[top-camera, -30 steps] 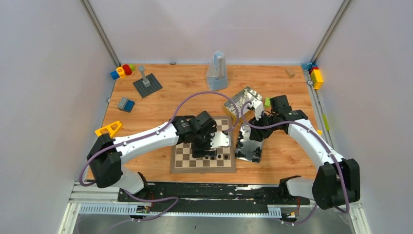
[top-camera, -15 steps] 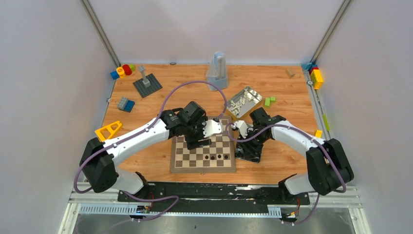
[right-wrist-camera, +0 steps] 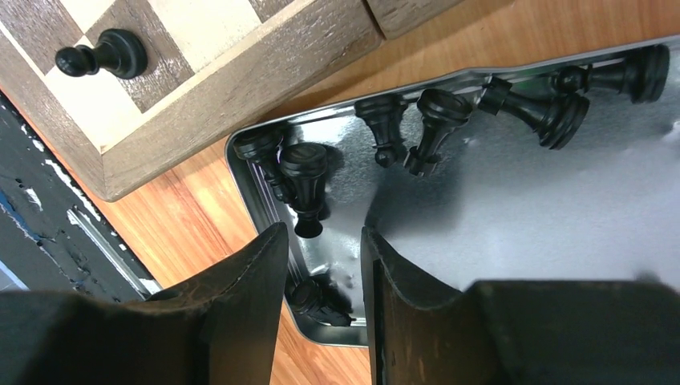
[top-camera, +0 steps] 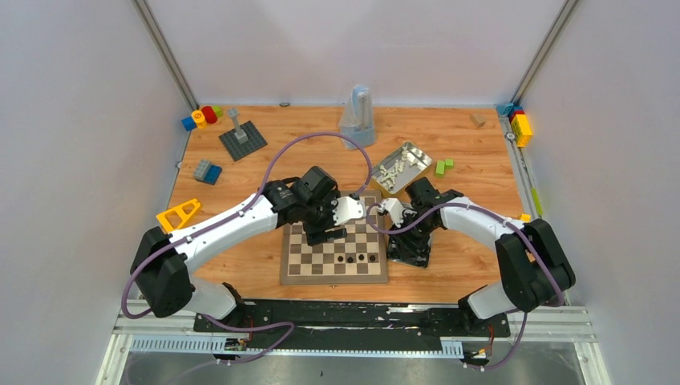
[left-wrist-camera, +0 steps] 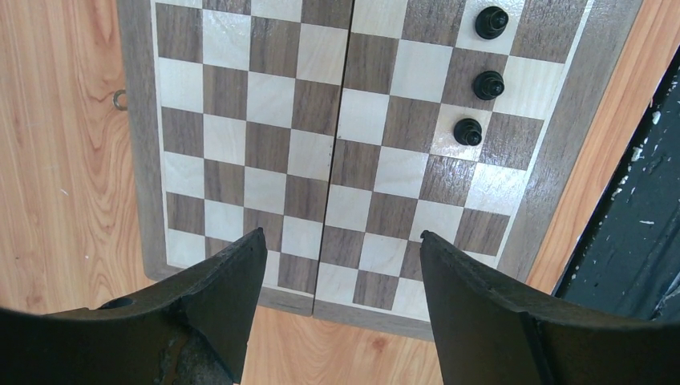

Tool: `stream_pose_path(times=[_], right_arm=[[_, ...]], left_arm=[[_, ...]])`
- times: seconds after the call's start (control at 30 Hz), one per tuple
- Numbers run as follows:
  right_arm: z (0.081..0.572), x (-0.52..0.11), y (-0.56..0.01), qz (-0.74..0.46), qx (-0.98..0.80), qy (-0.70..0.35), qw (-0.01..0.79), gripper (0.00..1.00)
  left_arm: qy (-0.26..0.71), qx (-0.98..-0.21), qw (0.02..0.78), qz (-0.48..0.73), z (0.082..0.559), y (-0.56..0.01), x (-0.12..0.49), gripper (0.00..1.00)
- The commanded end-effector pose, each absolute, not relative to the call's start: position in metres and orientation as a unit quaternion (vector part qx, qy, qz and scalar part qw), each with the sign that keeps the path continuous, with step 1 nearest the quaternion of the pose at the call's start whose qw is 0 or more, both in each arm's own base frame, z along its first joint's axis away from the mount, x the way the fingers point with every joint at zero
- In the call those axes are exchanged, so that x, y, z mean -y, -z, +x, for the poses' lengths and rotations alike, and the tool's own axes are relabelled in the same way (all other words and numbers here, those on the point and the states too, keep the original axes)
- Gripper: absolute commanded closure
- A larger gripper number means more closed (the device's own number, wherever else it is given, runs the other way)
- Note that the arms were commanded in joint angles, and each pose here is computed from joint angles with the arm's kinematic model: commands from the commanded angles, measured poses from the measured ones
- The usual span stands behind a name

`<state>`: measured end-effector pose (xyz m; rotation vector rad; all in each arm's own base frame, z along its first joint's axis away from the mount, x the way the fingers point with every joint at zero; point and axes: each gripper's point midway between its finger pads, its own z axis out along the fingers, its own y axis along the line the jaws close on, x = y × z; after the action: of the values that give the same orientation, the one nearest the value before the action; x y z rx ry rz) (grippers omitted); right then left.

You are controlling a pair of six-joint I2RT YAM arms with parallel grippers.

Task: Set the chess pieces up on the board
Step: Pick up the chess piece from the storage box, then place the chess piece on the chessboard.

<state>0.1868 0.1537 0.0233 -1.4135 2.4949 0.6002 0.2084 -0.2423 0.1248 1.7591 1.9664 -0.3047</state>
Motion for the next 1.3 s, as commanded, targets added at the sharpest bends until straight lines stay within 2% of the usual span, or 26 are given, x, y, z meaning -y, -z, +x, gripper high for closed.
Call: stream_pose_path(times=[0.0, 0.23, 0.57, 0.77, 0.93, 1.1, 1.27], right_arm=[[0.199, -0.161, -0.023, -0.49, -0.84, -0.197, 0.126, 0.61], [0.192, -0.163, -0.016, -0.496, -0.839, -0.195, 0.112, 0.67], [0.204, -0.161, -0.025, -0.5, -0.839, -0.171, 0.13, 0.9], [0.213, -0.162, -0.048, -0.506, -0.833, -0.164, 0.152, 0.99], [0.222, -0.178, -0.082, -0.507, -0.82, -0.191, 0.184, 1.0], [0.227, -0.216, -0.124, -0.505, -0.788, -0.277, 0.219, 1.0], [0.237, -0.251, -0.167, -0.505, -0.745, -0.356, 0.25, 1.0]], left_arm=[[0.113, -0.71, 0.269, 0.641, 0.213, -0.137, 0.245, 0.21], [0.112, -0.711, 0.273, 0.638, 0.213, -0.137, 0.243, 0.2], [0.112, -0.714, 0.282, 0.631, 0.215, -0.139, 0.241, 0.19], [0.117, -0.725, 0.315, 0.601, 0.226, -0.147, 0.239, 0.17], [0.15, -0.733, 0.365, 0.554, 0.238, -0.17, 0.237, 0.16], [0.207, -0.725, 0.401, 0.52, 0.239, -0.192, 0.236, 0.12], [0.293, -0.74, 0.393, 0.461, 0.242, -0.21, 0.243, 0.12]])
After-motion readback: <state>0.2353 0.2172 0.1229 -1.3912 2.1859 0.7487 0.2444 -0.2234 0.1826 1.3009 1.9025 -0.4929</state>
